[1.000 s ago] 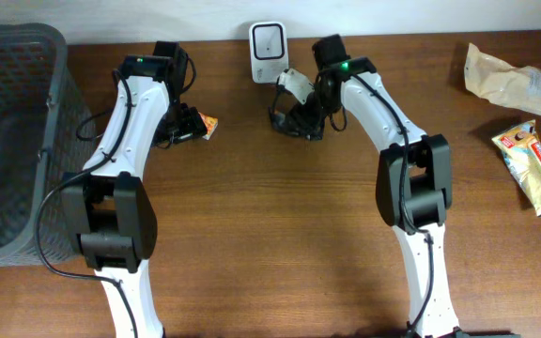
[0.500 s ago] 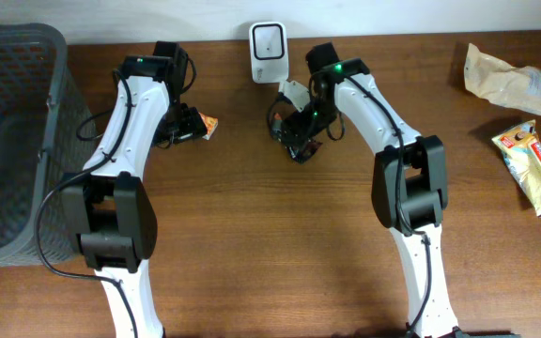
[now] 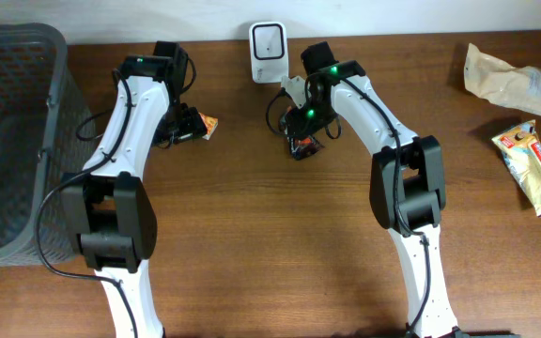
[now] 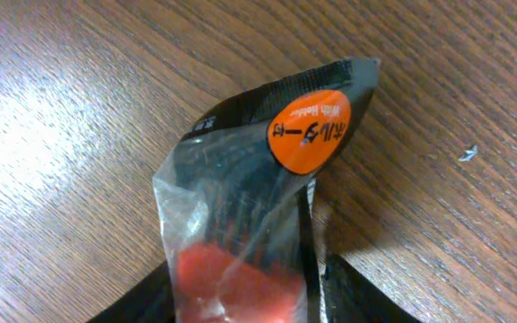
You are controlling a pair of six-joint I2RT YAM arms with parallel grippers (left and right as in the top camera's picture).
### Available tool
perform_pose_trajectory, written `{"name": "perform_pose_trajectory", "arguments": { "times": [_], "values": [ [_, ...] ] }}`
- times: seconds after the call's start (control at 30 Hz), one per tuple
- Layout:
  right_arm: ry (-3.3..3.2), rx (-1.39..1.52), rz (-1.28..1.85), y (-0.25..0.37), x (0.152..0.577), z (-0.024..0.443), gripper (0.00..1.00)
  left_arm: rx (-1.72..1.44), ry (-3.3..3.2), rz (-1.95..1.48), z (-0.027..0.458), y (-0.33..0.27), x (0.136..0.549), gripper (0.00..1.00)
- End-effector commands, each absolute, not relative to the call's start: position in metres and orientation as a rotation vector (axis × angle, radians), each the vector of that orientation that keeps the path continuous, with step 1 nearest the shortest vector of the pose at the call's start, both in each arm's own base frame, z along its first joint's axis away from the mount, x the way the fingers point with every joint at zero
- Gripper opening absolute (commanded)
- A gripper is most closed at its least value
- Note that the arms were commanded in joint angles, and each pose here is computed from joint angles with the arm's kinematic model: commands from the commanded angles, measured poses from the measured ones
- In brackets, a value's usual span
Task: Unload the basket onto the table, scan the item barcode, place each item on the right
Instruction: 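Lift the snack packet and hold it up to the scanner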
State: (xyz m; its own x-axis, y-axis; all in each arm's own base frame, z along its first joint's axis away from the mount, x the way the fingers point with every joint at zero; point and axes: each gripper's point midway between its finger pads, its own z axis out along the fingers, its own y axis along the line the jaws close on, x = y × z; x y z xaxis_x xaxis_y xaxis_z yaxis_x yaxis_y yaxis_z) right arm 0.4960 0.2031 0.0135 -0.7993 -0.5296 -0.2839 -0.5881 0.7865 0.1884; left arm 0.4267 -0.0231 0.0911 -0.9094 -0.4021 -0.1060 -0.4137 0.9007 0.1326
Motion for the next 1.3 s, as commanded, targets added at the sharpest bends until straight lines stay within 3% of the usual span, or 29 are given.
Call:
{"name": "perform_pose_trajectory", "arguments": {
  "times": [0.0,0.3,0.43,0.67,0.73,0.77,0.9,1.03,1.27],
  "values": [
    [2.801,-0.809,0.395,0.204,0.493,0.010,0.46,-0.657,2.977,0.235,0.093,-0.022,0.428,0.99],
    [2.770,-0.592,0.416,0.213,0.516,0.026,0.27,-0.656,2.977,0.235,0.093,-0.022,0.428,0.99],
    [2.714,-0.509,0.426,0.217,0.533,0.048,0.27,-0.657,2.977,0.235,0.093,-0.022,0.428,0.99],
    [2.443,-0.422,0.473,0.235,0.585,0.134,0.26,-0.656,2.977,0.235,0.093,-0.022,0.428,0.99],
    [2.427,-0.421,0.469,0.235,0.588,0.140,0.30,-0.656,2.977,0.235,0.093,-0.022,0.428,0.99],
    [2.447,-0.418,0.459,0.233,0.585,0.136,0.37,-0.657,2.977,0.235,0.093,-0.022,0.428,0.99],
    [2.650,-0.288,0.377,0.213,0.558,0.100,0.38,-0.656,2.977,0.235,0.093,-0.022,0.428,0.99],
    [2.806,-0.205,0.365,0.204,0.531,0.057,0.47,-0.656,2.977,0.235,0.093,-0.022,0.428,0.99],
    [2.880,-0.191,0.356,0.208,0.512,0.016,0.48,-0.656,2.977,0.236,0.093,-0.022,0.428,0.99]
  ]
}}
